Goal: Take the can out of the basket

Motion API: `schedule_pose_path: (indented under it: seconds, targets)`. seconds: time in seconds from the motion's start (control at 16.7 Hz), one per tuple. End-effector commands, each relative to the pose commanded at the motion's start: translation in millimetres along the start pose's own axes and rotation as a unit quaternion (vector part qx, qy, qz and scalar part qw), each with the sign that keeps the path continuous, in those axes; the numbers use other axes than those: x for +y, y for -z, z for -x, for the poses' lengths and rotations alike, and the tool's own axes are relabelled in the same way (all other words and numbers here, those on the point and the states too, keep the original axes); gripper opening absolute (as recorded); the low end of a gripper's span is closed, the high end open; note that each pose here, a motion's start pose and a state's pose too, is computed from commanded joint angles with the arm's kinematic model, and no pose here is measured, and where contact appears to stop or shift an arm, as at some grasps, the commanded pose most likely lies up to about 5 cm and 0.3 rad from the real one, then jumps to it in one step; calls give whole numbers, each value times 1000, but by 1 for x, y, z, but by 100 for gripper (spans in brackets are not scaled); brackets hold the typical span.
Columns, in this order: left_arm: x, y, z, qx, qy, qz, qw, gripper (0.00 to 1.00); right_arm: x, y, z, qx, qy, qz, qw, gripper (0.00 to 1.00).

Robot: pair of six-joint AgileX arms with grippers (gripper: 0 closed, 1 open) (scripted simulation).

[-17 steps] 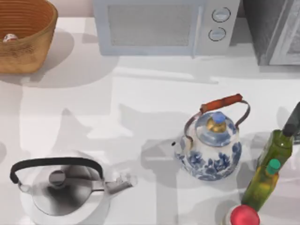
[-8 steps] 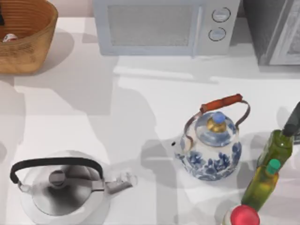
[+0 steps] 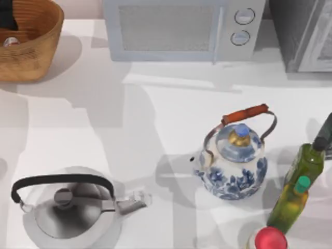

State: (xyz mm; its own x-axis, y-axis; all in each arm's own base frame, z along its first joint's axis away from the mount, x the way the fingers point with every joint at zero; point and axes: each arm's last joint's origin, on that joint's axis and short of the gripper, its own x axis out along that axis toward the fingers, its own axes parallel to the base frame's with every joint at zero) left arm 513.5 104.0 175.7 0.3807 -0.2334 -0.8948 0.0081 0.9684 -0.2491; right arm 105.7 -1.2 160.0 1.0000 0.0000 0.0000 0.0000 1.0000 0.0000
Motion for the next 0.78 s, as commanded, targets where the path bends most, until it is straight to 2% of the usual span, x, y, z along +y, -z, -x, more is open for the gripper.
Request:
schedule_pose_path:
  seconds: [0.12, 0.18, 0.24, 0.48, 0.78]
  targets:
    - [0, 0, 0, 0, 0, 0, 1000, 100, 0, 0, 0, 0, 0, 0, 1000, 100]
    - [-8, -9, 25, -33, -3, -13, 999, 100, 0, 0, 0, 0, 0, 0, 1000, 100]
    - [-8, -9, 24, -31, -3, -12, 999, 100, 0, 0, 0, 0, 0, 0, 1000, 100]
    - [-3, -2, 0, 0, 0, 0, 1000, 100, 0, 0, 0, 0, 0, 0, 1000, 100]
    - [-1, -2, -22, 0, 0, 0, 1000, 100, 0, 0, 0, 0, 0, 0, 1000, 100]
